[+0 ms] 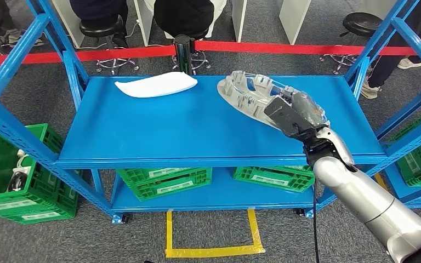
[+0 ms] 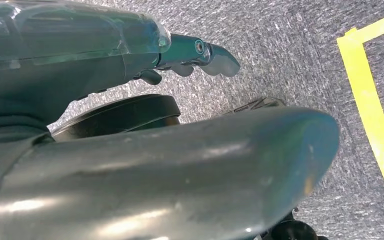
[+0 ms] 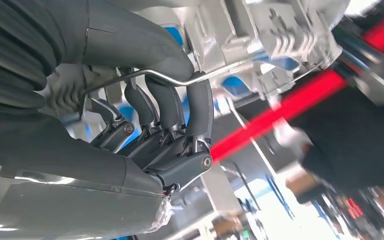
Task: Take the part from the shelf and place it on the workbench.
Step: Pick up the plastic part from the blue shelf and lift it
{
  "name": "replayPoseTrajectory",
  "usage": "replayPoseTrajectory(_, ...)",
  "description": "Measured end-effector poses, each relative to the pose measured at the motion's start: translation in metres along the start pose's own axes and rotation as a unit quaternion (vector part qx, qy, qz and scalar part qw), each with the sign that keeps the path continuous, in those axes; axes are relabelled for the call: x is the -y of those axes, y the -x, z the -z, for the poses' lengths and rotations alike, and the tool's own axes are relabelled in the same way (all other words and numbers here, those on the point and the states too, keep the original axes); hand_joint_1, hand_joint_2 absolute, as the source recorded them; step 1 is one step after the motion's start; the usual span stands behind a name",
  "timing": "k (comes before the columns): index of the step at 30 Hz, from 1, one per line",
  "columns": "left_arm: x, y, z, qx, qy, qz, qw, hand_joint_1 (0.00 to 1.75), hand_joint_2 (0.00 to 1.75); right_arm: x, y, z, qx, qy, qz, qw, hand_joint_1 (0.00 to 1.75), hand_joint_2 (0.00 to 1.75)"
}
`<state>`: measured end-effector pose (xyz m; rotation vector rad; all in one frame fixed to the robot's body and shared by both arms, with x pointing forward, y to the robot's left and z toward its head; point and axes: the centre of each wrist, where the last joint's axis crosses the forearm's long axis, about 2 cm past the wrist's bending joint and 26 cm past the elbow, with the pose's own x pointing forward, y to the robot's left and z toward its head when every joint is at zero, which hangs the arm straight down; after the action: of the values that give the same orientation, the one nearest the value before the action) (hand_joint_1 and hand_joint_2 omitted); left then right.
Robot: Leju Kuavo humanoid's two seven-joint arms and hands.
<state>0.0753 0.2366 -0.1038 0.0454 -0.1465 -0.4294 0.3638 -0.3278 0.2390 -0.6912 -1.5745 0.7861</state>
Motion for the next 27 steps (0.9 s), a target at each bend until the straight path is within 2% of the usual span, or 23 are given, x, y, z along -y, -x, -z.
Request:
replayPoseTrajectory(6, 0.0, 0.0, 0.0, -0.001, -0.002, 0.001, 1.0, 0.0, 0.0, 0.005, -0.009, -0.016, 0.057, 0.073, 0.063, 0.994, 1.75, 1.75)
replayPoseTrajectory(12, 0.001, 0.001, 0.0, -0.002, -0.002, 0.004, 1.0, 0.0, 0.0, 0.011, -0.013, -0.034, 0.094, 0.145, 0.14, 0.975, 1.75, 1.75)
replayPoseTrajectory(19, 0.001, 0.0, 0.0, -0.002, -0.004, 0.005, 1.0, 0.0, 0.0, 0.016, -0.013, -0.049, 0.102, 0.181, 0.176, 0.962, 1.75, 1.75)
replayPoseTrajectory(27, 0.001, 0.001, 0.0, -0.004, -0.004, 0.007, 1.0, 0.0, 0.0, 0.024, -0.017, -0.063, 0.141, 0.219, 0.228, 0.938, 1.75, 1.75)
